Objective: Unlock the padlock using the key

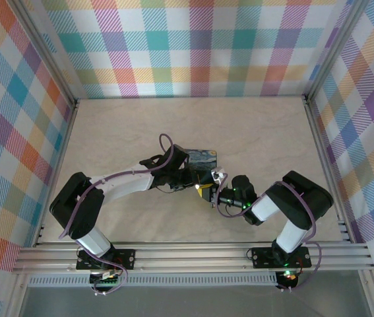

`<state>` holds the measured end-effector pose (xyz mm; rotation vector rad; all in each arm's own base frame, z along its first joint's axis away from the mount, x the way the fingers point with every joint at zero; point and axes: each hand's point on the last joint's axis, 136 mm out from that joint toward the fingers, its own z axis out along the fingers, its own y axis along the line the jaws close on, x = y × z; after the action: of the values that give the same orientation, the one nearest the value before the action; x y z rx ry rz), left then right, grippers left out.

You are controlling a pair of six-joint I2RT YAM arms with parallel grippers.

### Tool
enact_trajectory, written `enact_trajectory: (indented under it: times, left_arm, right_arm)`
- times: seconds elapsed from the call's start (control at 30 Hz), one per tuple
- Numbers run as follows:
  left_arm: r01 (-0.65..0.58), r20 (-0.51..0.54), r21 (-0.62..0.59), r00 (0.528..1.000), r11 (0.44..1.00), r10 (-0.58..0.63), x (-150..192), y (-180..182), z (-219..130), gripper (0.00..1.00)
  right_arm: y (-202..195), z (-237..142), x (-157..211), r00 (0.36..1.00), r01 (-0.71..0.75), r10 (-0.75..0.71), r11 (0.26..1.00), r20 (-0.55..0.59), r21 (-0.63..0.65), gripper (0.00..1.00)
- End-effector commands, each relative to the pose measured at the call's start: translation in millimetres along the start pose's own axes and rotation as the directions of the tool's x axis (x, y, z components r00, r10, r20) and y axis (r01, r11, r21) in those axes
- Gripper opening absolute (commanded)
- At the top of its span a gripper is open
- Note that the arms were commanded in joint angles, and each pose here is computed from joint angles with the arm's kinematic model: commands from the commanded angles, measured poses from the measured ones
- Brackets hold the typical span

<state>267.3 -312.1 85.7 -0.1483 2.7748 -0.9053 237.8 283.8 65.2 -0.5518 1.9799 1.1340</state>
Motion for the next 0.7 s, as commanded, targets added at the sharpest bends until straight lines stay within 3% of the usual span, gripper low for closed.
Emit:
enact_trajectory:
  times: [0.0,0.67]
  left_arm:
    - [-0.005,-0.028,-0.022,1.0,1.0,0.005,7.3,4.0,10.1,0.19]
    - [0.003,-0.017,-0.04,1.0,0.999,-0.004,6.5,10.8,14.6,0.19]
  right_arm:
    - [43.6,1.8,-49.8,0.984,0.108,-0.084,0.983,0.159,-0.145,0.0]
    - [45.3,-4.2,-46.2,0.988,0.08,-0.062,0.989,0.141,-0.127,0.0]
